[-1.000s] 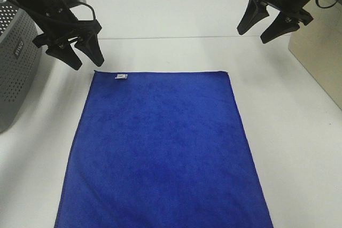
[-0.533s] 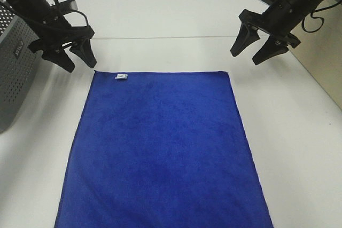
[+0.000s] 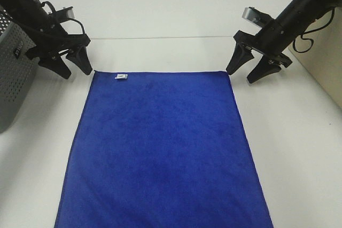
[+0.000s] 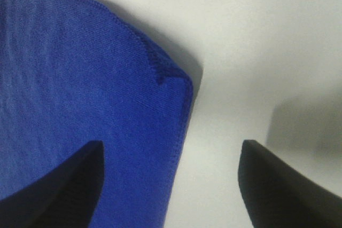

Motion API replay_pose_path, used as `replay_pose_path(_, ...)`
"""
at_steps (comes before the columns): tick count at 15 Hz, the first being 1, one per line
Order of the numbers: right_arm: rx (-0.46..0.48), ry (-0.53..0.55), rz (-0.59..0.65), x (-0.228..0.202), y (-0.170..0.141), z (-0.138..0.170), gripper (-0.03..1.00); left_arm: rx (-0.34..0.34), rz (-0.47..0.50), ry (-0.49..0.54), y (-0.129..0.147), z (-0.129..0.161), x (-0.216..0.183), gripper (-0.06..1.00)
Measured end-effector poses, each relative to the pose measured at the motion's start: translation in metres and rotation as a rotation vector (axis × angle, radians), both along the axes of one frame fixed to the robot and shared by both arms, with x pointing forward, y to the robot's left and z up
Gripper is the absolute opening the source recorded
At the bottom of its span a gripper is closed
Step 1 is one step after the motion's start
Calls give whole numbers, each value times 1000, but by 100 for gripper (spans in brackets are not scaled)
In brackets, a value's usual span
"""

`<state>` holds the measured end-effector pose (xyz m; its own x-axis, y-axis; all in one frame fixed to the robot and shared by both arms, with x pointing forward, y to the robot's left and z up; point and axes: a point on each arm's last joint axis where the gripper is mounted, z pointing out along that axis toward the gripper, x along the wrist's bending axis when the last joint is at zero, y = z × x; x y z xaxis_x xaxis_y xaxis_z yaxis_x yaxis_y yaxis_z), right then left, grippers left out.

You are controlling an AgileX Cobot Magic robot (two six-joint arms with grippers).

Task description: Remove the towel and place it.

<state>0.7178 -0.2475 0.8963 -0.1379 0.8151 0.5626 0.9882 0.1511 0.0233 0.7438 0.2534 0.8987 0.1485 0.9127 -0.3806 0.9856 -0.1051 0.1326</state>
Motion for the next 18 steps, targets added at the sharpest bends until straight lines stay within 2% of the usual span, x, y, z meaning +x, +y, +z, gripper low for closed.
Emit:
replay_pose_path(6,5,9,-15,3,0,-18,70,-5,0,38,0,-20,0,61)
replay_pose_path(13,13,-6,-27,5,2,-20,70,-19,4,43,-2,-22,0,61)
replay_pose_path(18,-19,-61,6,7,28,-21,70,-43,-7,15,-21,-22,2,61)
